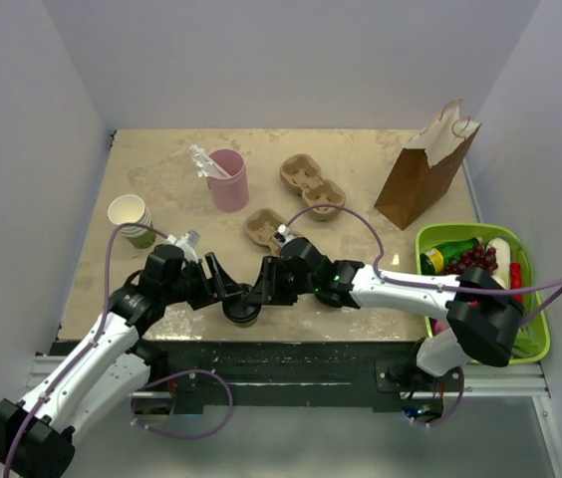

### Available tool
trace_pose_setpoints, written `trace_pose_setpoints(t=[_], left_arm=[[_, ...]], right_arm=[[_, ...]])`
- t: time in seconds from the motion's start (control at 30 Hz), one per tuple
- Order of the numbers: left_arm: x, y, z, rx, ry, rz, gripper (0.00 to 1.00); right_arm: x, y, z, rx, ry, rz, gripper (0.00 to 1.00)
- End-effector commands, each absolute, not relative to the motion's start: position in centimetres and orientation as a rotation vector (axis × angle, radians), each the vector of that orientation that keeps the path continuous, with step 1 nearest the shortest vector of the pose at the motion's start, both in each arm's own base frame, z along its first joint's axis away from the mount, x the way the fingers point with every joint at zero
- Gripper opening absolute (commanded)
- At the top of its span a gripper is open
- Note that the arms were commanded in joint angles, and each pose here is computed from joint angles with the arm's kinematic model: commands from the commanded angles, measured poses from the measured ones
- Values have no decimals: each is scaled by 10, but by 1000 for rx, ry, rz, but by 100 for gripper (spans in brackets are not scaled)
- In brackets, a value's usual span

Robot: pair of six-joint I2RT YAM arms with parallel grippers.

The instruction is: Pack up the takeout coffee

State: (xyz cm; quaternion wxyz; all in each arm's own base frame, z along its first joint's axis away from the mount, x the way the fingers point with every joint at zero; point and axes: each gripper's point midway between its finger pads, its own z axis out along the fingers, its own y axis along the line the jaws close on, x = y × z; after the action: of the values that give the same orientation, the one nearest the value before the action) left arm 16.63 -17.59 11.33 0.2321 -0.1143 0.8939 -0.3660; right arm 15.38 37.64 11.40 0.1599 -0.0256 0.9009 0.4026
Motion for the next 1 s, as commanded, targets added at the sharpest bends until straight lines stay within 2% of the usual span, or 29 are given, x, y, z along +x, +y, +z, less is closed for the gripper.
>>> trace_pose_setpoints(t=[0.0,0.13,0.2,0.47,0.57,0.7,0.73,0.97], left_arm=[[184,-167,138,-302,2385,-913,75],[188,-163,148,-312,2388,-865,84],[191,-154,150,-335,2386,-801,99],[208,-102,187,-527,2272,-474,100],[207,-94,204,-541,2238,-445,100],[203,-93,216,-524,2214,-466,100],[202,-94,217,-517,2211,-475,100],[193,-97,228,-455,2194,-529,100]], right_arm=[[173,392,126,-97,2511,1152,43],[183,400,128,-64,2496,1141,43],[192,399,123,-23,2499,1097,47],[218,431,130,78,2439,1151,48],[231,443,135,95,2411,1147,53],[235,453,142,58,2404,1152,67],[239,453,152,45,2375,1148,75],[254,404,205,-26,2279,926,94]])
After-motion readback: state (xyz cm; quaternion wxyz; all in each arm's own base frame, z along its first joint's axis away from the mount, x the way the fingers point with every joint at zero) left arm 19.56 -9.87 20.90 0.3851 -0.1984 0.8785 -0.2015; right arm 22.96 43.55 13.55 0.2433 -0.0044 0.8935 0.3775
